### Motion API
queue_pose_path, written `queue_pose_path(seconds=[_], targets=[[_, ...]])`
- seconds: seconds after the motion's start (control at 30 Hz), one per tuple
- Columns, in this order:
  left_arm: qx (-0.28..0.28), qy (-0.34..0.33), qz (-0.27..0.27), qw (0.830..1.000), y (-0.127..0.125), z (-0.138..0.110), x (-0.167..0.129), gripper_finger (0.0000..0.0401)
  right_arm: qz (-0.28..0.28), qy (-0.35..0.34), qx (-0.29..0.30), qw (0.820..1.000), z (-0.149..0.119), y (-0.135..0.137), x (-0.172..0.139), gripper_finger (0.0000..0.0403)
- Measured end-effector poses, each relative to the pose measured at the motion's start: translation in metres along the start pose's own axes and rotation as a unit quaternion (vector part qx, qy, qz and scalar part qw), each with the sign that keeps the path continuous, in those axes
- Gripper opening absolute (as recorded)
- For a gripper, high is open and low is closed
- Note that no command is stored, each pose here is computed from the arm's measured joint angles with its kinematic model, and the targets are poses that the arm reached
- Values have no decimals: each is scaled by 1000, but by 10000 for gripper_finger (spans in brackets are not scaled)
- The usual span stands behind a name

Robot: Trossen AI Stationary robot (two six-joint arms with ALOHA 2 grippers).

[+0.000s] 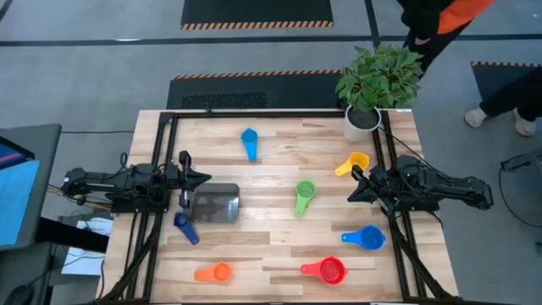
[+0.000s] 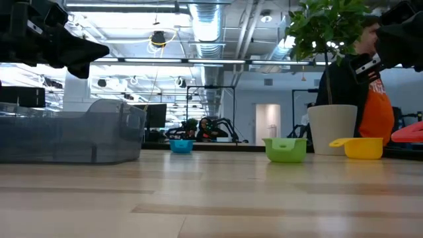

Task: Nest measuring cups in basket
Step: Put the red measuring cup into the black bin

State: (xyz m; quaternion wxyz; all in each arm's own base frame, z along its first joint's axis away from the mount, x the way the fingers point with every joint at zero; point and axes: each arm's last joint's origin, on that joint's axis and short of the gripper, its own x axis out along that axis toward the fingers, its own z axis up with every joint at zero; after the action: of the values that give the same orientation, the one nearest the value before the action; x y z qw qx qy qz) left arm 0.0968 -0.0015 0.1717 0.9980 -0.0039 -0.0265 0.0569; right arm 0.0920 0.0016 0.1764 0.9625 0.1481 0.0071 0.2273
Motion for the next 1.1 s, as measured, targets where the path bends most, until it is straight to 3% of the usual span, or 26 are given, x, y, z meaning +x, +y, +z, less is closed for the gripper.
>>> queue_pose_path(seconds=[0.13,0.27,0.37,0.67,0.8,0.97,1.1], targets=[[0,-1,8,1000,0,0,0,0,1,-4,-12,1000,0,0,0,37],[-11,-13,-3,1000,0,2,0,0,9,-35,-85,996,7,2,0,37],[-13,-19,-19,1000,-1,4,0,0,15,-59,-106,992,12,5,-1,37],[54,-88,-45,994,-3,16,-2,0,32,-121,-193,973,25,12,-3,37],[45,-120,-62,990,-4,22,-3,0,65,-149,-193,968,41,23,-7,37],[18,-150,-85,985,-4,32,-5,0,92,-169,-243,951,71,40,-10,37],[7,-175,-85,981,-4,50,-10,0,78,-128,-222,964,94,46,-3,37]])
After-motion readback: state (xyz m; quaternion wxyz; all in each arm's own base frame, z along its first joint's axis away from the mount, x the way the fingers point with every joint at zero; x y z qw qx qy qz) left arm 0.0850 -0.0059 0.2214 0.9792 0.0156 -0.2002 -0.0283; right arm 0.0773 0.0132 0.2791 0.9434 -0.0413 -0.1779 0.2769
